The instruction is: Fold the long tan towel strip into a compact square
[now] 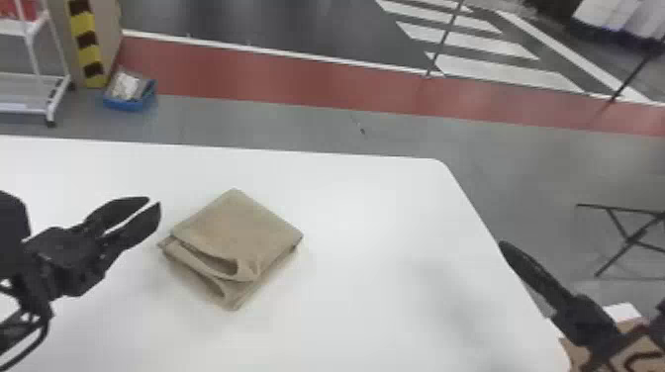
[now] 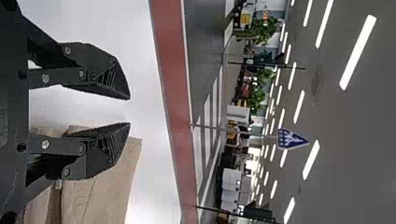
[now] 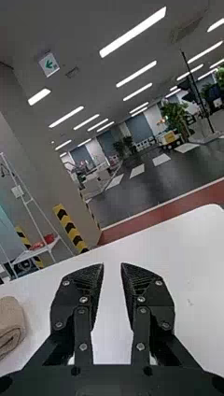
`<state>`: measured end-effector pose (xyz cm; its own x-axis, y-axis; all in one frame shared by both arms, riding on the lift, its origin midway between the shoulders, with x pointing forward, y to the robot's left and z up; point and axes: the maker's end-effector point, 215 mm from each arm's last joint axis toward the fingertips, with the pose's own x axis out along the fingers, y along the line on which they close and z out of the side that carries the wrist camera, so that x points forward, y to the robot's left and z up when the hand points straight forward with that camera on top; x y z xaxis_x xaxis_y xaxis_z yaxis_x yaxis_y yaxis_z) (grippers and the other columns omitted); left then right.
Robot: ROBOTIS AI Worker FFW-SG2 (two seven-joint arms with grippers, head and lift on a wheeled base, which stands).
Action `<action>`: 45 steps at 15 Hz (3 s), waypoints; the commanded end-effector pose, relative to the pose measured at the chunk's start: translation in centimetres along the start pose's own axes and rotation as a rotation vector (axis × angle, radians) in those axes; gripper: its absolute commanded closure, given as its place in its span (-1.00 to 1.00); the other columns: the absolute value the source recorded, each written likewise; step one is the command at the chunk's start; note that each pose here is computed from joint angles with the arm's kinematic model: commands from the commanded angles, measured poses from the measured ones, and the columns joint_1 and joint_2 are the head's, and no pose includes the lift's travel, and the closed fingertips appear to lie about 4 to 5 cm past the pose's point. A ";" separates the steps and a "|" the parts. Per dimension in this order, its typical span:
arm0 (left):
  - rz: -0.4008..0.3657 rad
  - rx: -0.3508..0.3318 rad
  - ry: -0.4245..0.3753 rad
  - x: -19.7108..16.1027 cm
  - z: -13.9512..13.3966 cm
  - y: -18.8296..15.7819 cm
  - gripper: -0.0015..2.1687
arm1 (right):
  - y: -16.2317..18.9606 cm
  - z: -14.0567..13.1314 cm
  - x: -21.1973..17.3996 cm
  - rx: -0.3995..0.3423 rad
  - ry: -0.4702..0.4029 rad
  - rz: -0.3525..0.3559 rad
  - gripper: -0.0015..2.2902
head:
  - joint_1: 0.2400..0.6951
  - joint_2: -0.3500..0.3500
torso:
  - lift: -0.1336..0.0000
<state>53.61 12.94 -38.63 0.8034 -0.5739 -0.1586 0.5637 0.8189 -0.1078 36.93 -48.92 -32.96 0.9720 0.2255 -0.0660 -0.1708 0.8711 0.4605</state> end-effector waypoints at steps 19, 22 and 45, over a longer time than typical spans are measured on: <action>-0.130 -0.046 0.197 -1.5 -8.5 -8.2 0.74 | -0.2 2.5 -3.5 0.018 -0.075 0.014 -0.32 | 1.00 -1.00 | -0.86; -0.165 -0.072 0.234 -2.9 -8.7 -11.2 0.74 | 0.0 2.0 -2.3 0.024 -0.068 0.025 -0.32 | 1.00 -1.00 | -0.86; -0.047 -0.077 0.087 -5.8 -0.5 -5.7 0.59 | 20.7 -11.0 12.1 -0.371 0.384 0.237 -0.56 | 1.00 -0.43 | -0.86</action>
<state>45.49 11.33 -37.46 0.7529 -0.6157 -0.2322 0.5849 0.7879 -0.1926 43.84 -22.90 -33.56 0.7951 0.5268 -0.3006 -0.4867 0.8499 0.2021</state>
